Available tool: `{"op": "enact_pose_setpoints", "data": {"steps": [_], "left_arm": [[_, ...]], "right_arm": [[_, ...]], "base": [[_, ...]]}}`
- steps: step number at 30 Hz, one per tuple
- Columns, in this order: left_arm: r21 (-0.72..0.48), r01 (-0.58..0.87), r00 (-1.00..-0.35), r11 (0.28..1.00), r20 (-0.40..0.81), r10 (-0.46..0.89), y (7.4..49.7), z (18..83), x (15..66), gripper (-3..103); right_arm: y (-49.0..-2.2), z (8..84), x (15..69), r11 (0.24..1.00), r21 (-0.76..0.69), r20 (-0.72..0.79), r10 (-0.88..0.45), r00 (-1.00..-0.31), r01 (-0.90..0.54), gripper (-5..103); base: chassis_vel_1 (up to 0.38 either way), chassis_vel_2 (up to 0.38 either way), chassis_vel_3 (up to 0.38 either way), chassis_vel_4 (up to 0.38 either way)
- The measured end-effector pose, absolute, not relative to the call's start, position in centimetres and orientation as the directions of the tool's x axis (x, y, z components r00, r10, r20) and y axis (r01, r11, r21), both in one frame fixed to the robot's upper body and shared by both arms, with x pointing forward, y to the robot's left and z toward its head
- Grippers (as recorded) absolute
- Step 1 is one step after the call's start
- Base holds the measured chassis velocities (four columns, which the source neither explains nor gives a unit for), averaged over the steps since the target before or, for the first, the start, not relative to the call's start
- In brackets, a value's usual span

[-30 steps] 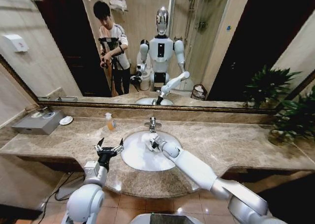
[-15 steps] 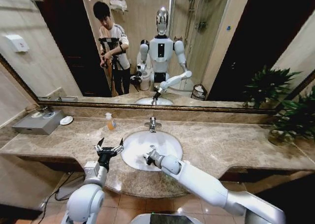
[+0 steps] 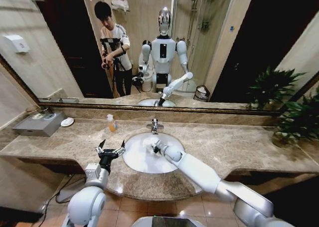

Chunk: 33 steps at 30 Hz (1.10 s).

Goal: Pick up the towel from the sink counter and wipe the mirror surface.

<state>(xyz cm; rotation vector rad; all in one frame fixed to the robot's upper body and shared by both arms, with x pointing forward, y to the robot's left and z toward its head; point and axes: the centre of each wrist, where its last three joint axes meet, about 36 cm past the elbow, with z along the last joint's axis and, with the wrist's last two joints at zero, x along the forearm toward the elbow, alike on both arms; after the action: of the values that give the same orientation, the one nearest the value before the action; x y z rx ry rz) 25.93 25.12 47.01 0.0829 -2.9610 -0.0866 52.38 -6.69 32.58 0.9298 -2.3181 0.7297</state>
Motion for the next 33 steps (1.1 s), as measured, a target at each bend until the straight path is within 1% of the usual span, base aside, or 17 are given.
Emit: {"op": "enact_pose_setpoints", "data": {"steps": [2,3,6,7,10,14,17,20,22,23,26,27,29,31,33], "left_arm": [[0.063,-0.05,-0.983,0.997,0.175,-0.061,25.1,47.0,25.9,100],[0.063,-0.05,-0.983,0.997,0.175,-0.061,25.1,47.0,25.9,100],[0.063,-0.05,-0.983,0.997,0.175,-0.061,25.1,47.0,25.9,100],[0.063,-0.05,-0.983,0.997,0.175,-0.061,25.1,47.0,25.9,100],[0.063,-0.05,-0.983,0.997,0.175,-0.061,25.1,47.0,25.9,100],[0.063,-0.05,-0.983,0.997,0.175,-0.061,25.1,47.0,25.9,100],[0.063,-0.05,-0.983,0.997,0.175,-0.061,25.1,47.0,25.9,100],[0.063,-0.05,-0.983,0.997,0.175,-0.061,25.1,47.0,25.9,100],[0.063,-0.05,-0.983,0.997,0.175,-0.061,25.1,47.0,25.9,100],[0.063,-0.05,-0.983,0.997,0.175,-0.061,25.1,47.0,25.9,100],[0.063,-0.05,-0.983,0.997,0.175,-0.061,25.1,47.0,25.9,100],[0.063,-0.05,-0.983,0.997,0.175,-0.061,25.1,47.0,25.9,100],[0.063,-0.05,-0.983,0.997,0.175,-0.061,25.1,47.0,25.9,100],[0.063,-0.05,-0.983,0.997,0.175,-0.061,25.1,47.0,25.9,100],[0.063,-0.05,-0.983,0.997,0.175,-0.061,25.1,47.0,25.9,100]], "right_arm": [[-6.2,31.6,51.0,0.595,-0.259,0.661,-0.466,-0.589,-0.761,12],[-6.2,31.6,51.0,0.595,-0.259,0.661,-0.466,-0.589,-0.761,12],[-5.5,30.6,48.2,0.555,-0.234,0.672,-0.502,-0.545,-0.798,12],[-5.5,30.6,48.2,0.555,-0.234,0.672,-0.502,-0.545,-0.798,12],[-5.1,31.4,45.6,0.52,-0.204,0.673,-0.54,-0.505,-0.829,12],[-5.0,32.4,44.0,0.5,-0.194,0.676,-0.555,-0.484,-0.844,12],[-4.9,32.7,44.0,0.501,-0.188,0.679,-0.555,-0.48,-0.845,12],[-4.3,32.2,45.1,0.518,-0.192,0.685,-0.538,-0.492,-0.833,12],[-4.0,31.3,47.2,0.549,-0.21,0.678,-0.515,-0.525,-0.809,12],[-4.0,31.3,47.2,0.549,-0.21,0.678,-0.515,-0.525,-0.809,12],[-4.1,30.9,50.4,0.602,-0.238,0.653,-0.482,-0.585,-0.762,12],[-4.1,30.9,50.4,0.602,-0.238,0.653,-0.482,-0.585,-0.762,12],[-4.7,30.8,52.0,0.627,-0.256,0.641,-0.46,-0.615,-0.736,12],[-4.9,30.8,52.2,0.634,-0.261,0.634,-0.456,-0.624,-0.728,12],[-4.9,30.7,51.7,0.627,-0.259,0.634,-0.464,-0.619,-0.735,12]], "base": [[0.0,0.0,0.0,0.0],[0.0,0.0,0.0,0.0],[0.0,0.0,0.0,0.0],[0.0,0.0,0.0,0.0],[0.0,0.0,0.0,0.0],[0.0,0.0,0.0,0.0],[0.0,0.0,0.0,0.0],[0.0,0.0,0.0,0.0],[0.0,0.0,0.0,0.0],[0.0,0.0,0.0,0.0],[0.0,0.0,0.0,0.0],[0.0,0.0,0.0,0.0],[0.0,0.0,0.0,0.0],[0.0,0.0,0.0,0.0],[0.0,0.0,0.0,0.0]]}}
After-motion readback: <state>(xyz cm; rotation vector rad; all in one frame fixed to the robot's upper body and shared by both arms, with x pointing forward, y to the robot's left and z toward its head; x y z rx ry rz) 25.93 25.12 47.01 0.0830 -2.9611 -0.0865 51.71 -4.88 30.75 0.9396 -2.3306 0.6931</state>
